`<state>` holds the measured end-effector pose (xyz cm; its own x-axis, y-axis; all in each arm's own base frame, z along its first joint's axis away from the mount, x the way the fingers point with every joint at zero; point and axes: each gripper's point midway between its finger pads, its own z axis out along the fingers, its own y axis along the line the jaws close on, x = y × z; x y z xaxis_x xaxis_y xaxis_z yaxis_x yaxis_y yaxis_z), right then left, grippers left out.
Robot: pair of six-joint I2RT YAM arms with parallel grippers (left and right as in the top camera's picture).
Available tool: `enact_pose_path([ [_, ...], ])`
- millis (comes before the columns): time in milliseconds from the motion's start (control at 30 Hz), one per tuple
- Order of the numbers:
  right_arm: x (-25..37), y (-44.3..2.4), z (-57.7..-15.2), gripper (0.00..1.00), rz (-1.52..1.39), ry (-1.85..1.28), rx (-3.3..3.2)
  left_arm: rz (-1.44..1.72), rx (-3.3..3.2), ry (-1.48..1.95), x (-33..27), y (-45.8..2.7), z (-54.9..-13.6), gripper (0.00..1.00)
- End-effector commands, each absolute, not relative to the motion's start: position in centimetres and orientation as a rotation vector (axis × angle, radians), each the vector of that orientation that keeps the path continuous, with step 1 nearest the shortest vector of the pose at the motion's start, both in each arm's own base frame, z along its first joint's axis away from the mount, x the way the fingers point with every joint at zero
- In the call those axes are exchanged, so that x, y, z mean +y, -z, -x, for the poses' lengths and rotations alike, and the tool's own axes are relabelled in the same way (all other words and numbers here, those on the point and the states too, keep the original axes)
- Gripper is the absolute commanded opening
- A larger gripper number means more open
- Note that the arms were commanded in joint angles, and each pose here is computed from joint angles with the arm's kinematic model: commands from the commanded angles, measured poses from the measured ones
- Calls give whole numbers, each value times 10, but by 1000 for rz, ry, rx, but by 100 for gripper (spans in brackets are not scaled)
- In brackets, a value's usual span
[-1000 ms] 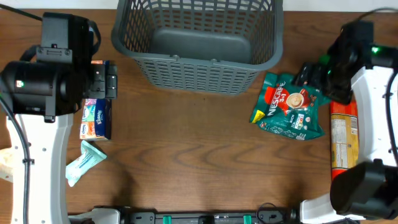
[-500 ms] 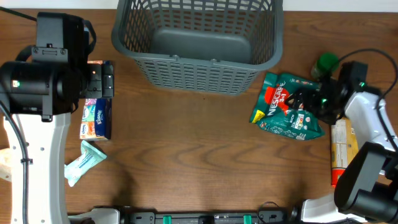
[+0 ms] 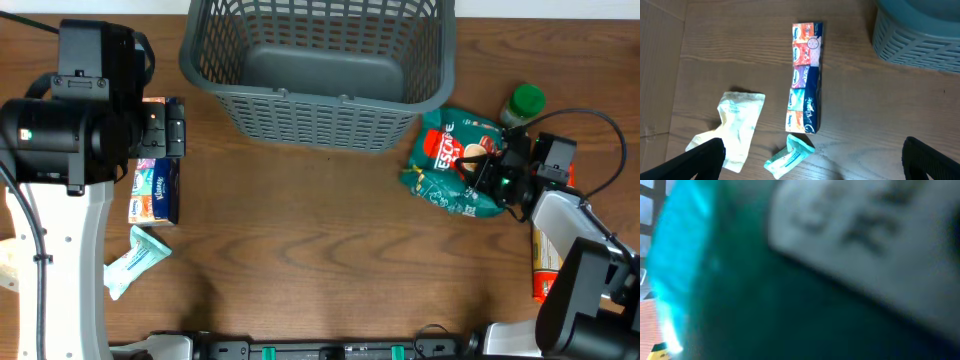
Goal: Pack container
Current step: 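Move the right gripper down onto the green Nescafé pouch and grasp, then carry the pouch with the right gripper and drop it into the basket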
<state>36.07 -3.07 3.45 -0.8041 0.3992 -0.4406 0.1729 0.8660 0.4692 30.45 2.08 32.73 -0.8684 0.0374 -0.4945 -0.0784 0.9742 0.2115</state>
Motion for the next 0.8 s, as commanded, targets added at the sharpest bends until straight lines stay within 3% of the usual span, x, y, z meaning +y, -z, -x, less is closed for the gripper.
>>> enact_pose_path([
  [0,-31,3,-332,1,-569,-518,2622,14,2611,-295,20,-326,-306,99],
  [200,-45,-61,-360,1,-551,-449,2505,13,2611,-294,20,-326,-306,99],
  [467,-96,-226,-384,1,-534,-92,2260,13,2611,-292,20,-326,-306,99],
  [767,-33,-363,-389,1,190,63,2128,14,2611,-291,20,-326,-306,99],
])
